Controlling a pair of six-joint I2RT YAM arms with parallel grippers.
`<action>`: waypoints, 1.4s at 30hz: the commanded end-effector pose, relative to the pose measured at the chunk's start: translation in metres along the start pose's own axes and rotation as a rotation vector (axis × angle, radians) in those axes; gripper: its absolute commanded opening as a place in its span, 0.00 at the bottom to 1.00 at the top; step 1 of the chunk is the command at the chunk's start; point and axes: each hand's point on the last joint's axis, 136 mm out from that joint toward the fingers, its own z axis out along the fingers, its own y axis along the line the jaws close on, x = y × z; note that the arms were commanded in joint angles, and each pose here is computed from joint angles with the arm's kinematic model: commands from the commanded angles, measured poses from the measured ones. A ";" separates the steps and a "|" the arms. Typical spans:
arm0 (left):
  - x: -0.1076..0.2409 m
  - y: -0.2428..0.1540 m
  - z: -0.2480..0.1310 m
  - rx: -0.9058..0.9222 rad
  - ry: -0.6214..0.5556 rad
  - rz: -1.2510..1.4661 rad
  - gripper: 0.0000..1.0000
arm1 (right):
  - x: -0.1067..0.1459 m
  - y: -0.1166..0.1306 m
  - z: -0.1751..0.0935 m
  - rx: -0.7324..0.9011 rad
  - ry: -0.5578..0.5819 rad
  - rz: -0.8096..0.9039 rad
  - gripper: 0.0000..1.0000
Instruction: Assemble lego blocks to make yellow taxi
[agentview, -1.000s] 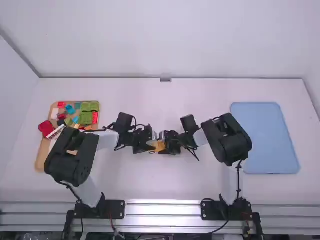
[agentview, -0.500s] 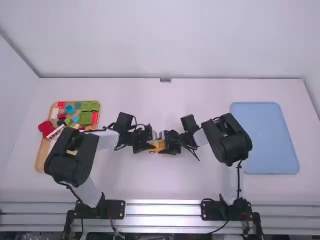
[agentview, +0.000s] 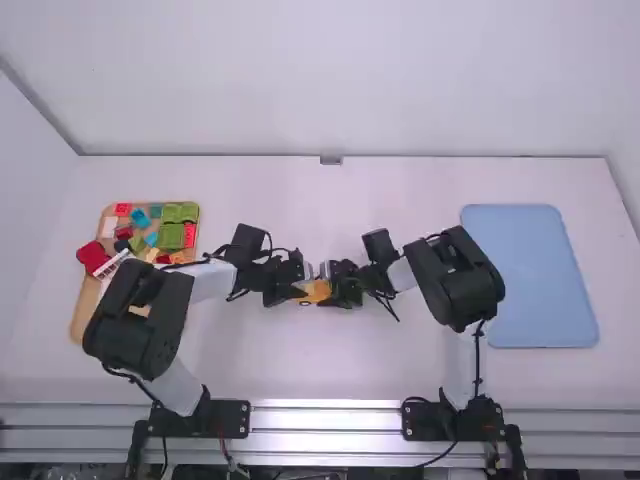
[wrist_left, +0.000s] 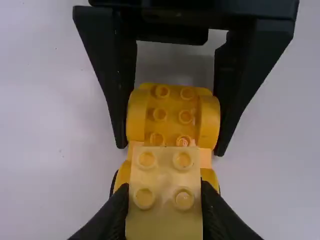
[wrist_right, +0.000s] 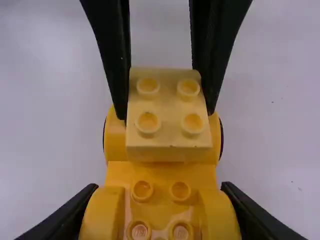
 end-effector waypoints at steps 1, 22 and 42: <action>0.019 0.003 0.000 -0.035 0.094 -0.026 0.28 | 0.001 0.002 0.002 -0.013 -0.006 0.007 0.56; -0.013 0.003 -0.015 -0.027 -0.039 0.005 0.56 | 0.001 0.003 0.003 -0.015 -0.006 0.007 0.56; 0.007 -0.011 -0.010 -0.039 0.028 -0.043 0.02 | 0.001 0.003 0.003 -0.015 -0.006 0.006 0.57</action>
